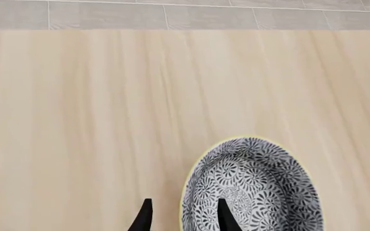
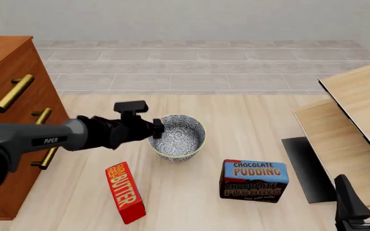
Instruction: Close the top drawer of the cabinet and put the bowl on top of it.
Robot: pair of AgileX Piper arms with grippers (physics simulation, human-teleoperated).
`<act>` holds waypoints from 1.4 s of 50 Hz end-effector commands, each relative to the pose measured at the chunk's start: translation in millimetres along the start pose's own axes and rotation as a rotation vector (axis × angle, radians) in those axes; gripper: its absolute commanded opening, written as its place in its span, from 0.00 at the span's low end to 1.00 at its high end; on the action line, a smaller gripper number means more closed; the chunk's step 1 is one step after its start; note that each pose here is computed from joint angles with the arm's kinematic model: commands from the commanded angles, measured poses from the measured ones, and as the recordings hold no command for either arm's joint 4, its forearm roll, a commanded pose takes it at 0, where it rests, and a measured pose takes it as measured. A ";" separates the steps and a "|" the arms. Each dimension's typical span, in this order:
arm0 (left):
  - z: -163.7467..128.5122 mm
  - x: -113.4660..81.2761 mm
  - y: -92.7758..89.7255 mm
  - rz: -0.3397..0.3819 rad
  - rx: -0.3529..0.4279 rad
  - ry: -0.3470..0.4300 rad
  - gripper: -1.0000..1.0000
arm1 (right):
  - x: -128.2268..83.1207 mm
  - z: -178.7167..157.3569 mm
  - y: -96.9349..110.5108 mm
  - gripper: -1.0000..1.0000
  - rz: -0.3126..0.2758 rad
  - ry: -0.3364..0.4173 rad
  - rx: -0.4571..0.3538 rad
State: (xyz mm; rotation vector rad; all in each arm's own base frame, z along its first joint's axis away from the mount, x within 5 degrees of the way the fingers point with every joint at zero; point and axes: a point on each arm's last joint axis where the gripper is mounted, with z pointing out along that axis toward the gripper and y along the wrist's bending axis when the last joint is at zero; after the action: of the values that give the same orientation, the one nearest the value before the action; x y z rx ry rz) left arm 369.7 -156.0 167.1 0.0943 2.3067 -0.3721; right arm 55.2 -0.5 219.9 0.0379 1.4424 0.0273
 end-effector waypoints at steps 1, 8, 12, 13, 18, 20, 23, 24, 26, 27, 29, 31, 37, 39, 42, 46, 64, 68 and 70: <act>9.1 9.3 -0.8 -0.011 0.002 0.015 1.00 | -0.7 0.0 -0.1 1.00 0.002 -0.002 0.002; 10.9 12.2 -1.0 -0.014 0.003 0.019 1.00 | -0.8 0.0 -0.2 1.00 0.004 -0.003 0.004; 12.0 13.6 -1.0 -0.016 0.003 0.021 1.00 | 0.0 0.0 -0.2 1.00 0.004 -0.003 0.004; 12.4 14.2 -1.3 -0.017 0.004 0.021 1.00 | 0.2 0.0 -0.2 1.00 0.004 -0.004 0.004; 14.7 17.6 -2.2 -0.021 0.005 0.027 1.00 | -0.4 0.0 -0.2 1.00 0.004 -0.004 0.004; 15.3 18.6 -2.9 -0.022 0.007 0.030 1.00 | -0.7 0.0 -0.2 1.00 0.004 -0.004 0.004; 16.2 19.8 -3.8 -0.025 0.009 0.031 1.00 | -0.5 0.0 -0.2 1.00 0.004 -0.004 0.004; 16.4 19.9 -3.6 -0.025 0.008 0.031 1.00 | -0.7 0.0 -0.2 1.00 0.004 -0.004 0.005; 17.2 21.1 -3.7 -0.027 0.008 0.033 1.00 | -0.5 0.0 -0.3 1.00 0.003 -0.004 0.005; 17.5 21.7 -3.9 -0.026 0.009 0.034 1.00 | -0.5 0.0 -0.3 1.00 0.003 -0.004 0.005; 18.4 22.9 -4.1 -0.025 0.009 0.036 1.00 | -0.6 0.0 -0.3 1.00 0.003 -0.005 0.006; 19.6 23.1 -3.1 -0.025 0.007 0.036 1.00 | -1.1 0.0 -0.3 1.00 0.003 -0.005 0.006; 21.2 26.3 -2.8 -0.029 0.008 0.039 1.00 | -1.0 0.0 -0.2 1.00 0.003 -0.005 0.005; 20.5 27.4 -3.3 -0.031 0.009 0.039 1.00 | -0.7 0.0 -0.2 1.00 0.003 -0.005 0.004; 20.6 24.9 1.6 -0.030 0.000 0.035 0.00 | -0.8 0.0 -0.2 1.00 0.002 -0.004 0.003; 15.7 20.0 3.7 -0.028 -0.001 0.020 0.00 | -0.1 0.0 -0.2 1.00 0.001 -0.004 0.003; 8.9 13.0 7.5 -0.059 -0.003 -0.009 0.00 | -0.5 0.0 0.4 1.00 -0.005 -0.003 -0.006; 5.1 12.0 2.2 -0.070 0.010 -0.019 0.00 | -0.3 0.0 0.3 1.00 -0.003 -0.003 -0.005; 2.7 11.4 -2.3 -0.074 0.021 -0.024 0.00 | -0.5 0.0 0.2 1.00 -0.002 -0.003 -0.004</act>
State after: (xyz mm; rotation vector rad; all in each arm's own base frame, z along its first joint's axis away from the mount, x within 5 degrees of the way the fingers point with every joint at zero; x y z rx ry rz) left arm 366.6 -155.9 149.8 0.0035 2.3098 -0.4151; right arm 55.2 -0.3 220.3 0.0328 1.4396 0.0273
